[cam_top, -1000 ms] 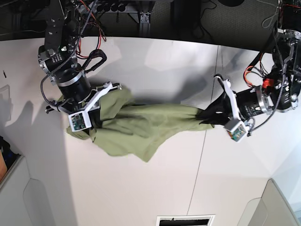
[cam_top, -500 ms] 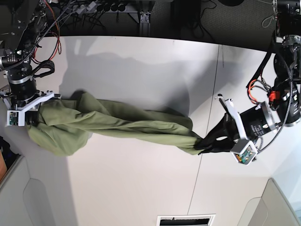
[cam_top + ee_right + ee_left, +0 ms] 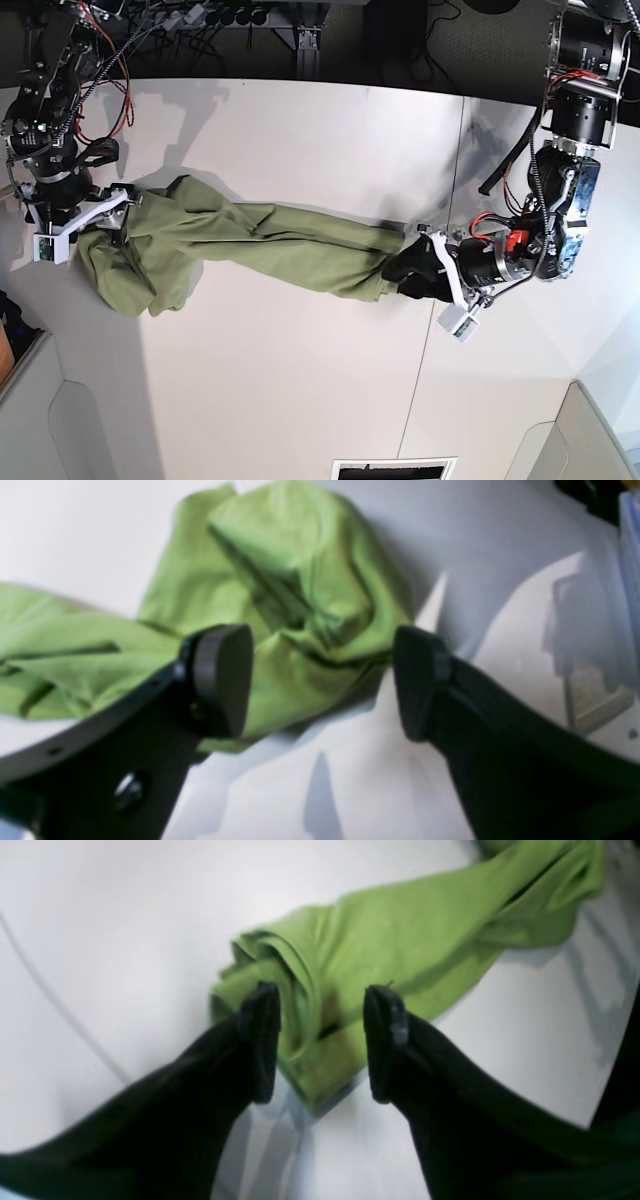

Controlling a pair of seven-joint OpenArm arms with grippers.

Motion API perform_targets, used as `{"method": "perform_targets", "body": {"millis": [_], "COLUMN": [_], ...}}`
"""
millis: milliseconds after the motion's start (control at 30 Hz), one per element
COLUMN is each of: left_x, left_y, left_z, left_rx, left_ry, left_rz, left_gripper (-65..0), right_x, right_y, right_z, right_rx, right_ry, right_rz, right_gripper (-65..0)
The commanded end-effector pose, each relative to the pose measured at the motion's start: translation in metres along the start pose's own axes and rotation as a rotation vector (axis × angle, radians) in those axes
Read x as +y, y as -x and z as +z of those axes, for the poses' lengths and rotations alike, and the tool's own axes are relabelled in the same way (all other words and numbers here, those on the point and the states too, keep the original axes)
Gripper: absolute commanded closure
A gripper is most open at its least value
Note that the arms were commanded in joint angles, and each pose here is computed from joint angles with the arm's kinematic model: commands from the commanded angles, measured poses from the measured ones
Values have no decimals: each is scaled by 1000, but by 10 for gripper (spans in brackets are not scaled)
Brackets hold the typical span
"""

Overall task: Layout the t-shirt on the table in an organized manner, then fold the t-shirt properly
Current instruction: 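Grasp the shirt with the left gripper and stretch it between grippers, then lower the stretched shirt onto the table with both grippers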

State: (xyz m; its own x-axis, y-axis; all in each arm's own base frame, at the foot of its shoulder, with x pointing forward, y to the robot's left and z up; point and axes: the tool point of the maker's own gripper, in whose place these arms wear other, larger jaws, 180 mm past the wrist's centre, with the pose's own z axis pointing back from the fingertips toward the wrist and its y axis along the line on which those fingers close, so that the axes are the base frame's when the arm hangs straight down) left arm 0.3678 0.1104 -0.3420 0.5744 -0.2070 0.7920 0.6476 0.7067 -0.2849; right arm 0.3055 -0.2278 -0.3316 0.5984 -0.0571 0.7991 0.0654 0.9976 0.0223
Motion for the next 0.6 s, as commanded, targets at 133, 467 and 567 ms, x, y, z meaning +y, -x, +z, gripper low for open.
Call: {"method": "perform_targets", "body": {"millis": [133,467,567], "left_x": [-17,-64,-64], "left_y": [-2,36,26], "left_z": [24,-11,-19], "left_rx": [-4,-14,-52], "left_ry": [27,45,18], "left_rz": [-82,-111,-158], "left_gripper": [-300,-240,-240], "right_x": [26,46,45], "right_y": [28,43,49], "right_z": [14,4,-10], "right_rx": [29,0,27], "right_ry": [-130,-158,-158], "right_rz": [-24,-139,-157], "right_gripper": [-432,-432,-432]}}
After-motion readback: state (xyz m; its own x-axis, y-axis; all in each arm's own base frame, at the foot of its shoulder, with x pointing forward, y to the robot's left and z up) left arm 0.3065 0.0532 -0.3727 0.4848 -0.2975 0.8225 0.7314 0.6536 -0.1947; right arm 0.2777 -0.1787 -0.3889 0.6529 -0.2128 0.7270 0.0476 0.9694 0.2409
